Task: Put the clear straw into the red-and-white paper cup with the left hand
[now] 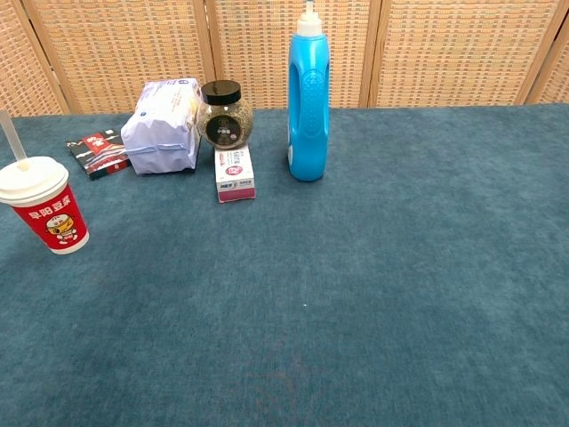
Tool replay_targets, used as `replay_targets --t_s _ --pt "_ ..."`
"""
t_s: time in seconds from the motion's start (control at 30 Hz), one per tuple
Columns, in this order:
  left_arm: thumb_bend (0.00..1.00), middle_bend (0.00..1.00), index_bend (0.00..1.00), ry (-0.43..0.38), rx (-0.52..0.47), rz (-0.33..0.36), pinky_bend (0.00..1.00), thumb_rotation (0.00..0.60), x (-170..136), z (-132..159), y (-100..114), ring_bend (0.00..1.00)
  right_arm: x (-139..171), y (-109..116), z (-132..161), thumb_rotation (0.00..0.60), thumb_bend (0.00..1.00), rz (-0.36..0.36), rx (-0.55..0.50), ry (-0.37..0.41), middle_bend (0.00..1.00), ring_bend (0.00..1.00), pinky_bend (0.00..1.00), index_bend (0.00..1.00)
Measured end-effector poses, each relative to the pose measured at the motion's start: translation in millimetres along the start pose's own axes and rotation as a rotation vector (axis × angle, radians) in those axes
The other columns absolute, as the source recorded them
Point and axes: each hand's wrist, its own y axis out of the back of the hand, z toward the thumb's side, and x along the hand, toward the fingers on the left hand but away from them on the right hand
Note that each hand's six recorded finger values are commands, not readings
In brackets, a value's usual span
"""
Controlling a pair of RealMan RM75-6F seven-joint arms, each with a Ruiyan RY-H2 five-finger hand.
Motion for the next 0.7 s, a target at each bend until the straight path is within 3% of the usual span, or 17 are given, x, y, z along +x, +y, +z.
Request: replay_targets --t_s 0.2,0.4,0.53,0.7 --pt "0.03 0.0 0.0 -0.061 0.184 -0.004 0.0 0.6 -13 22 11 0.0 1 2 0 0.6 0.0 -0.007 -0.004 0.0 0.0 0.0 0.0 0.0" --pt "0.01 0.0 0.0 -0.084 0.523 0.025 0.0 0.6 -39 42 20 0.0 3 6 2 0.6 0.0 -0.018 -0.009 0.008 0.0 0.0 0.0 0.0" --pt "0.01 0.0 0.0 -0.051 0.775 0.066 0.0 0.6 -68 55 19 0.0 4 8 2 0.6 0.0 -0.025 -0.005 0.013 0.0 0.0 0.0 0.0" --pt "0.01 0.0 0.0 0.036 1.011 0.106 0.0 0.6 -107 68 7 0.0 7 13 4 0.6 0.0 -0.055 0.018 0.018 0.0 0.0 0.0 0.0"
